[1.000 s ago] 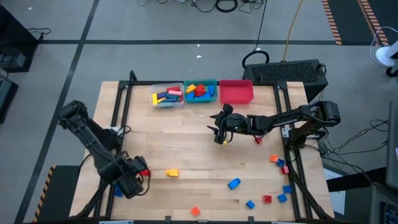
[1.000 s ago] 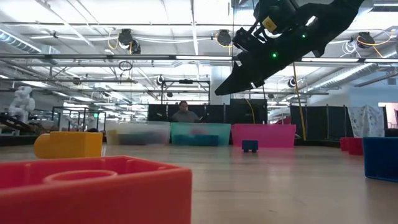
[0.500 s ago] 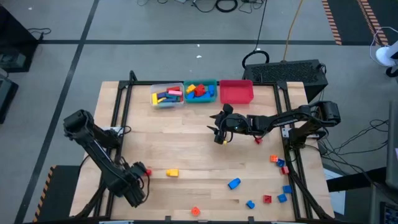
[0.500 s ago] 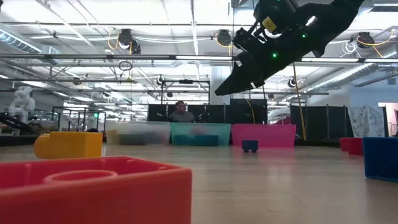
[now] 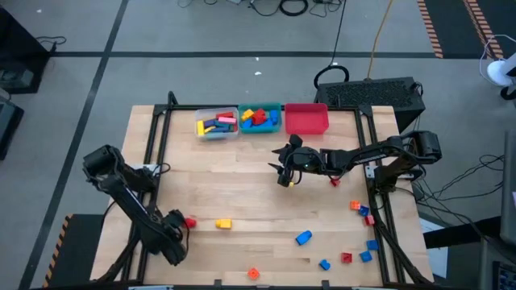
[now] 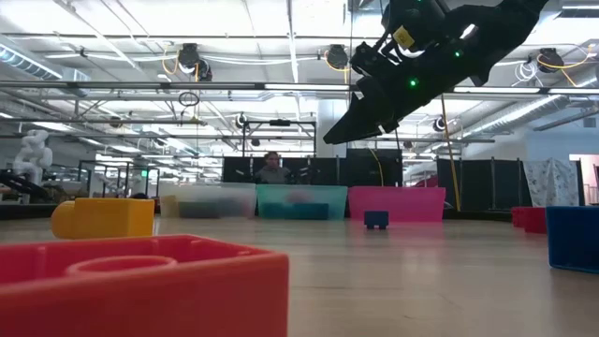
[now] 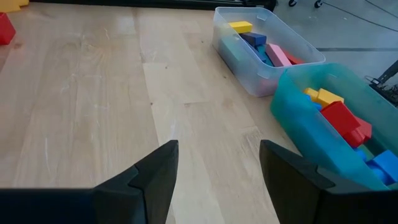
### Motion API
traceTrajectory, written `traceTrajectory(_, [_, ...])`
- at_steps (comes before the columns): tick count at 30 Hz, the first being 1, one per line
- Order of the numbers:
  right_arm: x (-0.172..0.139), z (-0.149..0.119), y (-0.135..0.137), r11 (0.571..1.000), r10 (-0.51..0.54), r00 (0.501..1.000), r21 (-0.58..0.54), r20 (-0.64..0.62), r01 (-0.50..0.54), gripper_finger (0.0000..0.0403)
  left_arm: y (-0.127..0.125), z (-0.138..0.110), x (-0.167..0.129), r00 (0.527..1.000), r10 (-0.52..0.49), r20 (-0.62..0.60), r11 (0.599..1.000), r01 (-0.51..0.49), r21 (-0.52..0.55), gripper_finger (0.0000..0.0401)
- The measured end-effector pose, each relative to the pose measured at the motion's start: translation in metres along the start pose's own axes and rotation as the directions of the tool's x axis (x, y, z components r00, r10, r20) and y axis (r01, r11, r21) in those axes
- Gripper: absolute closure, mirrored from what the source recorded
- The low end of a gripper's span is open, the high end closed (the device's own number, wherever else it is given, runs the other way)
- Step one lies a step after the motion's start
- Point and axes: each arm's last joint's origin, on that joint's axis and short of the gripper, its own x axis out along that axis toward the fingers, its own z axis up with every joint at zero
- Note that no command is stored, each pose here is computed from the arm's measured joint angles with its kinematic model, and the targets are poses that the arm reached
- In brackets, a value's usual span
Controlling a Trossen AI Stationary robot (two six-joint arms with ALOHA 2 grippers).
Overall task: Sort blocks by size
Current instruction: Put the yellow 1 stud game piece into the green bin
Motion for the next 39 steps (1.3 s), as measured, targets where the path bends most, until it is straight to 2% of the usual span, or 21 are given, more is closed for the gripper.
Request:
traceTrajectory(8, [0.0,0.0,0.0,1.0,0.0,1.0,-0.002,0.0,0.0,0.0193,0.007,0.005,0.025,0.999,0.025,-0.026,0.998,-0.026,-0.05,0.0146])
traceTrajectory(13, [0.0,0.0,0.0,1.0,0.0,1.0,-0.002,0.0,0.0,0.0193,0.012,0.006,0.031,0.998,0.06,-0.028,0.995,-0.062,-0.075,0.0155])
traceTrajectory(16, [0.0,0.0,0.0,1.0,0.0,1.0,-0.002,0.0,0.0,0.0193,0.014,0.006,0.031,0.997,0.071,-0.027,0.994,-0.073,-0.078,0.0186])
traceTrajectory(24, [0.0,0.0,0.0,1.0,0.0,1.0,-0.002,0.001,0.0,0.0193,0.016,0.006,0.03,0.996,0.088,-0.028,0.992,-0.09,-0.088,0.0323])
traceTrajectory(28, [0.0,0.0,0.0,1.0,0.0,1.0,-0.002,0.002,0.0,0.0193,0.017,0.011,0.024,0.995,0.094,-0.041,0.99,-0.098,-0.103,0.0371])
traceTrajectory(32, [0.0,0.0,0.0,1.0,0.0,1.0,-0.002,0.001,0.0,0.0193,0.015,0.021,0.015,0.997,0.064,-0.03,0.995,-0.066,-0.069,0.0391])
traceTrajectory(39, [0.0,0.0,0.0,1.0,0.0,1.0,-0.003,-0.003,0.0,0.0193,0.022,0.041,0.0,0.999,-0.022,0.037,0.997,0.024,-0.069,0.0394])
